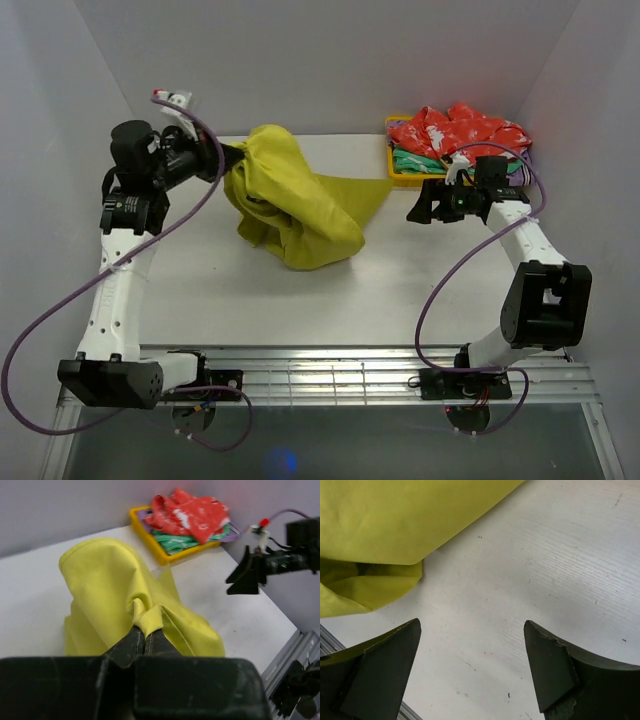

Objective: Fold and stack the trousers
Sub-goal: Flatten the trousers out

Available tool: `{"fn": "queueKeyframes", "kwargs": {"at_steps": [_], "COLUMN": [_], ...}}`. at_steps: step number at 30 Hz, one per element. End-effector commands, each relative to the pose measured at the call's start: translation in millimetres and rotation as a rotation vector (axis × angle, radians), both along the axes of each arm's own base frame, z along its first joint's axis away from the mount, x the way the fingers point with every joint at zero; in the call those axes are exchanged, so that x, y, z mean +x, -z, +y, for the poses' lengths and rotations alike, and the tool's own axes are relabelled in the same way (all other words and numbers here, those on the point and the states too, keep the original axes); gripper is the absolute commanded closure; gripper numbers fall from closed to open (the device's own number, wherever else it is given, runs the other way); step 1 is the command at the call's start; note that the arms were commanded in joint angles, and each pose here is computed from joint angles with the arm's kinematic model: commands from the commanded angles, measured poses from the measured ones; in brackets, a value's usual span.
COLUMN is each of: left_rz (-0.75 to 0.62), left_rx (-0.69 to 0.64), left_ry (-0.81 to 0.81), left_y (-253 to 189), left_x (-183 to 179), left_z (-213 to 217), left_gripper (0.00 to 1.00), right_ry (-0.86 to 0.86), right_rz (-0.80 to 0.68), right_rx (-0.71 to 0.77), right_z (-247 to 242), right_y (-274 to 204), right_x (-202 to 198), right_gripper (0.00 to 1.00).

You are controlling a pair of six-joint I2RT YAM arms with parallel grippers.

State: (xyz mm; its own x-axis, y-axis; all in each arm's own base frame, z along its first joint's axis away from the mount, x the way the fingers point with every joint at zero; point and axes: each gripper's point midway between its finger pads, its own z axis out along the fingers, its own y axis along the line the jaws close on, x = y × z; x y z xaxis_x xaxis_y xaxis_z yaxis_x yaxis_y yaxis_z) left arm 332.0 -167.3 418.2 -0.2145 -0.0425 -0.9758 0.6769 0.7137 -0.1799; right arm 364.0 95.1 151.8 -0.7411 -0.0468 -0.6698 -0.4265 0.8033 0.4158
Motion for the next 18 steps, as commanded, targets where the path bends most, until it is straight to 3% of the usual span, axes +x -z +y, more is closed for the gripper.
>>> {"fn": "queueKeyframes", "kwargs": {"at_steps": [1,2,6,10,15,18], "left_rz": [0.330,0.362,0.523,0.474,0.411,0.420], "left_rx": [-0.284,-0.329,-0.360,-0.325,-0.268,-0.262], "left_ry": [-0.065,-0.130,-0.170,-0.121,-0.198,-0.218], "left_y": [49.7,61.3,115.9,112.8,94.2,96.5], "left_x": [18.8,27.1,33.3,33.7,48.8,56.5], "left_z": [52.9,83.7,104.1,102.1,116.1,120.0], "left_gripper": [1.00,1.00,1.00,1.00,1.00,1.00], "right_ry": [-0.024,-0.027,-0.093,-0.211,-0.440,-0.558], "right_rz": [-0.060,-0.065,-0.068,-0.119,-0.339,-0.389], "right_rx": [0.012,0.005,-0.023,-0.033,-0.145,-0.164], "right_z": [8.7,9.4,28.9,60.4,122.3,162.9], "right_y": [-11.2,-9.7,-0.3,-10.7,-19.8,-1.7], "right_x": [18.7,20.1,19.3,8.5,-9.6,-21.6], "right_gripper": [0.11,0.11,0.12,0.11,0.02,0.10]}}
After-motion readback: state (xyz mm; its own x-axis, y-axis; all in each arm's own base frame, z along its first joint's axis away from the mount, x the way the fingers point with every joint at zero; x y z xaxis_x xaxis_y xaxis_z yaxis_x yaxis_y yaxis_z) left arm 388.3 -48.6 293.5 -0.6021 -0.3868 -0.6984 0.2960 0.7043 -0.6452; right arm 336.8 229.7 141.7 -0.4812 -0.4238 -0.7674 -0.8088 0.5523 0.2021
